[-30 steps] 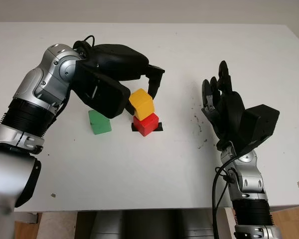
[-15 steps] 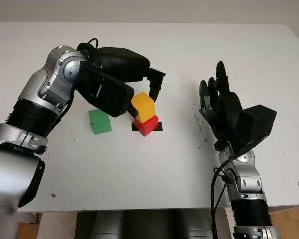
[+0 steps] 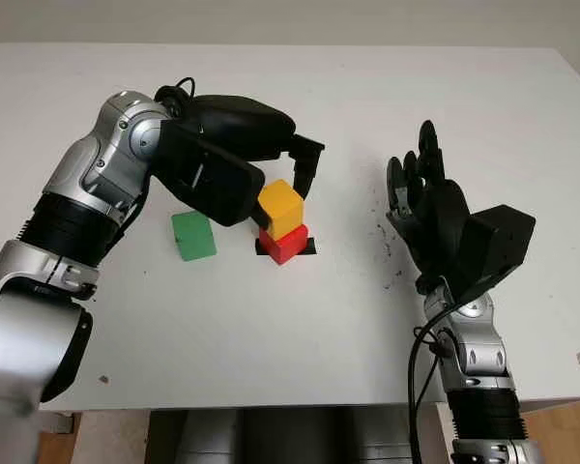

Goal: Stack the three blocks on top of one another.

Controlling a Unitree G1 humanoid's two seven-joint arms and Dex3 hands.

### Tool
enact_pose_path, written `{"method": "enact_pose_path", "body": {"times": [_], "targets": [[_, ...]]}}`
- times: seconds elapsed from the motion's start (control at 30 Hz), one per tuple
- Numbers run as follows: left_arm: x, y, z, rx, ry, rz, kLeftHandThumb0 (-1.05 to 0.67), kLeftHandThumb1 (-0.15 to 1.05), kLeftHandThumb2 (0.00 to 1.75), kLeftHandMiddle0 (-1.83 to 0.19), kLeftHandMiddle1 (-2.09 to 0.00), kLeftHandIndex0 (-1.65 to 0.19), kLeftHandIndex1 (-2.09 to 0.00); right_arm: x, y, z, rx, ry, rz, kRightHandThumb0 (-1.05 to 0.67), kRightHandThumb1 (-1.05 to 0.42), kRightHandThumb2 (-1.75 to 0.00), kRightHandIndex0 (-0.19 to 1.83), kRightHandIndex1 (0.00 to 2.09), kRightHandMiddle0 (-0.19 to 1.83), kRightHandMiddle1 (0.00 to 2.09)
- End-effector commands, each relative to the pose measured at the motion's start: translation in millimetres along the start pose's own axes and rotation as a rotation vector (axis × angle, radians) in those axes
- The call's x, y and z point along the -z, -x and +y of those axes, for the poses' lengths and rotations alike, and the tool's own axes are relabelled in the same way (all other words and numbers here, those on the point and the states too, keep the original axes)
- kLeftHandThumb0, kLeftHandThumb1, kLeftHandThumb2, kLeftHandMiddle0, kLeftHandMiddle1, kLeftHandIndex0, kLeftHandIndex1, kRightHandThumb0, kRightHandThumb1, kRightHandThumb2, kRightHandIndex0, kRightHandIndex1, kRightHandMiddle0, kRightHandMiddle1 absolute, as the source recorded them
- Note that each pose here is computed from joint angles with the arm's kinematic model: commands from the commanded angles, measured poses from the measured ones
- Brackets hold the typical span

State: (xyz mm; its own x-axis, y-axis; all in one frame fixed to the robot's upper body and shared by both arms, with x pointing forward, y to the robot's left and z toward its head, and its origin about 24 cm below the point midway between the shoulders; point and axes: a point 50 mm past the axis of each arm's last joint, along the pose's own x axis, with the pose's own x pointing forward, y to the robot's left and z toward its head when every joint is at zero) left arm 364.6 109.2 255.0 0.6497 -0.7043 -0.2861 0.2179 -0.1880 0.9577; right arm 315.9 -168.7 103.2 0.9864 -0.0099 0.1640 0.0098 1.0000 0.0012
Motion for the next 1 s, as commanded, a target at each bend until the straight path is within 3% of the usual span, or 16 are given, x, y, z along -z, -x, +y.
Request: {"method": "enact_pose_path", "body": {"times": [0.0, 0.23, 0.63, 0.73, 0.77, 0.8, 0.87, 0.97], "targets": [[-5.5, -1.5, 8.8, -0.018, -0.023, -0.015, -0.42, 0.95, 0.05, -0.22, -0.06, -0.39, -1.46, -0.8, 1.7, -0.9, 0.001, -0.001, -0.008, -0.62, -1.05, -0.55, -0.15, 0.05, -0.15, 0.05], [-8.1, -3.1, 9.1, -0.013, -0.023, -0.02, -0.43, 0.95, 0.06, -0.2, -0.05, -0.41, -1.4, -1.3, 1.1, -1.3, -0.002, 0.003, -0.01, -0.62, -1.05, -0.55, -0.16, 0.05, -0.15, 0.05], [-9.7, -5.0, 8.0, -0.007, -0.026, -0.024, -0.45, 0.96, 0.05, -0.18, -0.05, -0.38, -1.47, -1.3, 0.2, -0.6, -0.001, -0.004, -0.011, -0.62, -1.05, -0.54, -0.16, 0.05, -0.16, 0.05], [-9.6, -5.2, 7.8, 0.008, -0.003, -0.014, -0.51, 0.93, 0.05, -0.08, -0.04, -0.2, -1.02, -0.6, -0.2, -0.8, 0.003, 0.0, -0.009, -0.62, -1.05, -0.54, -0.15, 0.05, -0.15, 0.05], [-10.0, -5.2, 7.7, 0.014, 0.0, -0.014, -0.56, 0.91, 0.05, 0.02, -0.04, -0.15, -0.62, -0.3, -0.2, -1.0, 0.002, 0.001, -0.009, -0.62, -1.05, -0.54, -0.15, 0.05, -0.15, 0.05], [-10.3, -5.2, 7.6, 0.018, 0.002, -0.014, -0.59, 0.9, 0.05, 0.06, -0.05, -0.15, -0.41, -0.2, -0.3, -1.1, 0.001, 0.002, -0.009, -0.62, -1.05, -0.54, -0.15, 0.05, -0.15, 0.06], [-11.2, -5.1, 7.6, 0.027, 0.001, -0.016, -0.62, 0.89, 0.05, 0.12, -0.04, -0.12, -0.2, -0.2, -0.4, -1.0, 0.002, -0.001, -0.009, -0.62, -1.05, -0.54, -0.15, 0.05, -0.15, 0.06], [-12.4, -5.0, 7.1, 0.034, 0.001, -0.021, -0.67, 0.89, 0.05, 0.18, -0.02, -0.04, -0.1, -0.6, -0.6, -0.8, 0.003, -0.002, -0.009, -0.61, -1.05, -0.54, -0.15, 0.06, -0.14, 0.06]]}}
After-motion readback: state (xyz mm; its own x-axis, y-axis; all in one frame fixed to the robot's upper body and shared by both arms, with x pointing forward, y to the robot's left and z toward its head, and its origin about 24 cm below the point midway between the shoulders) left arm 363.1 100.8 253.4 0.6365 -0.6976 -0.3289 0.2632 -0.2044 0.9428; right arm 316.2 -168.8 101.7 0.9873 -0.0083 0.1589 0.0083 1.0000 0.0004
